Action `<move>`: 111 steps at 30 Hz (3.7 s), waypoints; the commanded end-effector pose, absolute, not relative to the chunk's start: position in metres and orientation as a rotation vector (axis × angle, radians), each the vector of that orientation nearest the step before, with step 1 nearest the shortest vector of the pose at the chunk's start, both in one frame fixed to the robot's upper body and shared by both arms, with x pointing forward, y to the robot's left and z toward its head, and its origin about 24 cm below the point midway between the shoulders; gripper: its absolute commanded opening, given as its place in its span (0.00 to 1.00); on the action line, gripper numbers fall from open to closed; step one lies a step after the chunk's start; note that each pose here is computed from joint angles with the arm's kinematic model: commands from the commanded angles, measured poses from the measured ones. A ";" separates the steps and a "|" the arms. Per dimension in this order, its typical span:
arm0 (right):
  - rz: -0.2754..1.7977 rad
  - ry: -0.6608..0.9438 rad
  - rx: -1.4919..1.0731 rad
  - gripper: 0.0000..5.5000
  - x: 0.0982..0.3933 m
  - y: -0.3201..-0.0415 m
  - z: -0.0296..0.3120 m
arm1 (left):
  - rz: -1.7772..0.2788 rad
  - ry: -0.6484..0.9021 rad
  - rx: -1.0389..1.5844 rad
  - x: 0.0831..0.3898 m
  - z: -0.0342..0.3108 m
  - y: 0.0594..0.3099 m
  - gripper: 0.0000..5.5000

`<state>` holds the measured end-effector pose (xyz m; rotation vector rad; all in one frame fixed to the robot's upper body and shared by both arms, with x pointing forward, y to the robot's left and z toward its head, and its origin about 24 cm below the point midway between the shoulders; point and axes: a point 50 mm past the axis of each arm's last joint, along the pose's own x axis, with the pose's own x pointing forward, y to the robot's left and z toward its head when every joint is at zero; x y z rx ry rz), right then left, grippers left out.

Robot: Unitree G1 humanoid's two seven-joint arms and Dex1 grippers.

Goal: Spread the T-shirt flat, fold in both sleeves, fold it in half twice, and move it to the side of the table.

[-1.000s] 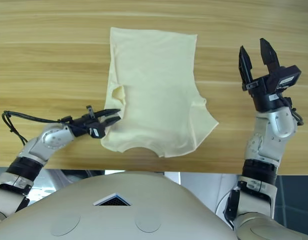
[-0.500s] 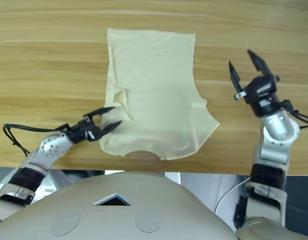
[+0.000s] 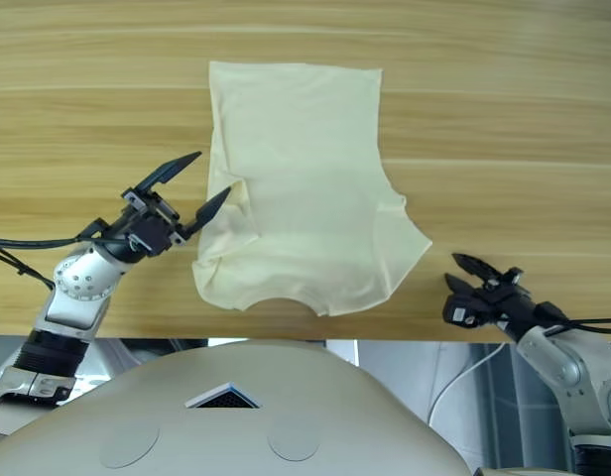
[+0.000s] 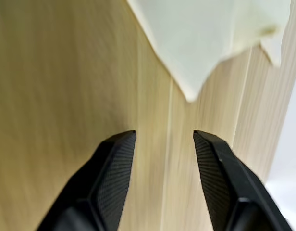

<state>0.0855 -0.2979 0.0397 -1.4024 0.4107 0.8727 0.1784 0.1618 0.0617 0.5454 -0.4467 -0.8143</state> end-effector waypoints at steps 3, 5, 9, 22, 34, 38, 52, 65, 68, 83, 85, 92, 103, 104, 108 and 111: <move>1.020 0.391 -1.414 0.41 0.108 -0.284 0.006 | -0.763 -0.431 0.557 0.179 0.060 0.166 0.50; 1.027 0.367 -1.420 0.41 0.113 -0.283 0.003 | -0.765 -0.429 0.554 0.179 0.059 0.165 0.50; 1.031 0.360 -1.421 0.41 0.115 -0.284 -0.002 | -0.770 -0.424 0.550 0.179 0.057 0.163 0.50; 1.047 0.370 -1.414 0.12 0.107 -0.288 -0.006 | -0.789 -0.412 0.537 0.177 0.055 0.162 0.50; 0.794 0.215 -1.352 0.01 0.130 -0.284 0.003 | -0.775 -0.407 0.515 0.177 0.052 0.163 0.50; 0.731 0.157 -1.260 0.01 0.131 -0.278 0.002 | -0.764 -0.408 0.511 0.177 0.052 0.165 0.50; 0.749 -0.119 -0.969 0.01 0.142 -0.233 0.029 | -0.764 -0.384 0.494 0.180 0.043 0.166 0.50; 0.884 -0.126 -0.944 0.01 0.147 -0.218 0.032 | -0.784 -0.387 0.478 0.181 0.038 0.160 0.50; 0.898 -0.099 -0.969 0.05 0.155 -0.217 0.025 | -0.791 -0.390 0.476 0.181 0.038 0.159 0.50; 1.006 -0.063 -1.012 0.52 0.158 -0.214 0.026 | -0.826 -0.370 0.530 0.178 0.039 0.166 0.50; 1.007 -0.042 -1.042 0.57 0.159 -0.220 0.027 | -0.835 -0.358 0.553 0.178 0.039 0.170 0.50; 0.913 0.075 -1.121 0.60 0.151 -0.265 0.043 | -0.764 -0.222 0.744 0.182 0.036 0.215 0.50; 1.123 0.332 -1.144 0.60 0.100 -0.276 0.008 | -1.113 0.131 1.177 0.146 0.004 0.242 0.50; 1.161 0.330 -1.173 0.60 0.098 -0.273 0.006 | -1.171 0.129 1.184 0.143 0.003 0.237 0.50; 1.260 0.290 -1.207 0.60 0.097 -0.262 0.005 | -1.340 0.078 1.170 0.135 0.005 0.216 0.50; 1.323 0.242 -1.189 0.60 0.096 -0.251 0.010 | -1.487 0.020 1.103 0.120 0.014 0.200 0.50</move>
